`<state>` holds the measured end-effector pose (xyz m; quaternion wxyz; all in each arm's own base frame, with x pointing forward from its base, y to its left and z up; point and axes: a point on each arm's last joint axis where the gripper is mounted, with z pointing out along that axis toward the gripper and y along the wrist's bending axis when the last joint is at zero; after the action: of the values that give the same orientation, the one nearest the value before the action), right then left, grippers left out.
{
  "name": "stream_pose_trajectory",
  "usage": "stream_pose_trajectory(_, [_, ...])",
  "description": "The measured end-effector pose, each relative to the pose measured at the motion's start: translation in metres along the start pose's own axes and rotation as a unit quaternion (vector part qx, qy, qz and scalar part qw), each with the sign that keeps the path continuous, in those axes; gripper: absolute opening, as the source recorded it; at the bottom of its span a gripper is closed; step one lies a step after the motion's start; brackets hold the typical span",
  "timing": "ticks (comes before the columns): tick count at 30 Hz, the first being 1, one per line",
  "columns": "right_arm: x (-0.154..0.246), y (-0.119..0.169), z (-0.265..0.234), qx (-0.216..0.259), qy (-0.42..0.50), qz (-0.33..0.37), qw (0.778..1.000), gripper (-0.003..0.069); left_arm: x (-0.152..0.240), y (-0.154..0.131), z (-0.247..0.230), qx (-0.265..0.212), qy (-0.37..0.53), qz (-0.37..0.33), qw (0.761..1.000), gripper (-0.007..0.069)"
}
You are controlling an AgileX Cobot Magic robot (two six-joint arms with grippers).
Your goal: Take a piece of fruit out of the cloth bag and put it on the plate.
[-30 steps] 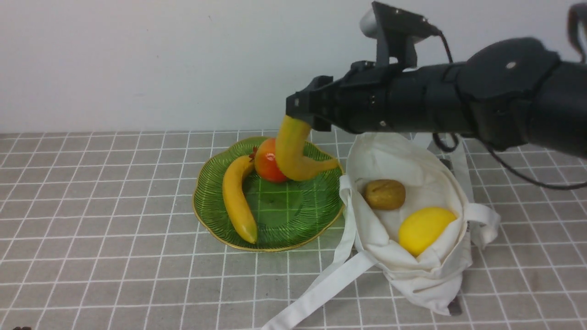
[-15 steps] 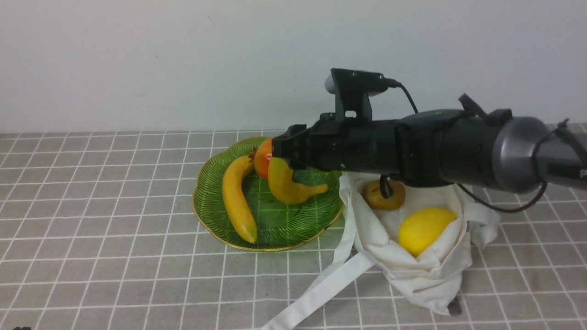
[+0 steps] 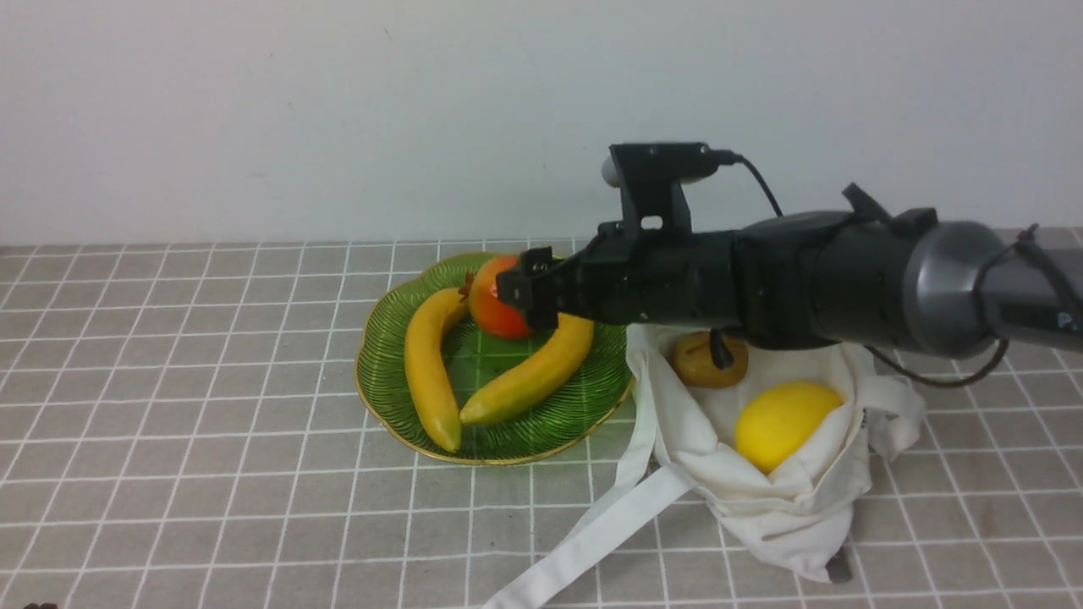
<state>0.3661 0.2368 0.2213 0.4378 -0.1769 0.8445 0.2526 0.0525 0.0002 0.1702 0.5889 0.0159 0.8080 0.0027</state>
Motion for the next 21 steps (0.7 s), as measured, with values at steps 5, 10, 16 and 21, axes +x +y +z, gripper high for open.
stream_pose_trajectory(5, [-0.021,0.015,-0.026,-0.046,-0.020,-0.068,0.996,0.0640,0.000,0.000,0.000,0.000,0.000,0.000,1.000,-0.0007])
stream_pose_trajectory(10, [-0.035,0.043,-0.076,-0.127,0.025,-0.138,0.982,0.0406,0.000,0.000,0.000,0.000,0.000,0.000,1.000,-0.0007])
stream_pose_trajectory(16, [-0.030,0.044,-0.136,-0.106,0.167,-0.185,0.963,0.0080,0.000,0.000,0.000,0.000,0.000,0.000,1.000,-0.0007])
stream_pose_trajectory(21, [-0.029,0.031,-0.187,-0.025,0.200,-0.163,0.966,-0.0006,0.000,0.000,0.000,0.000,0.000,0.000,1.000,-0.0007])
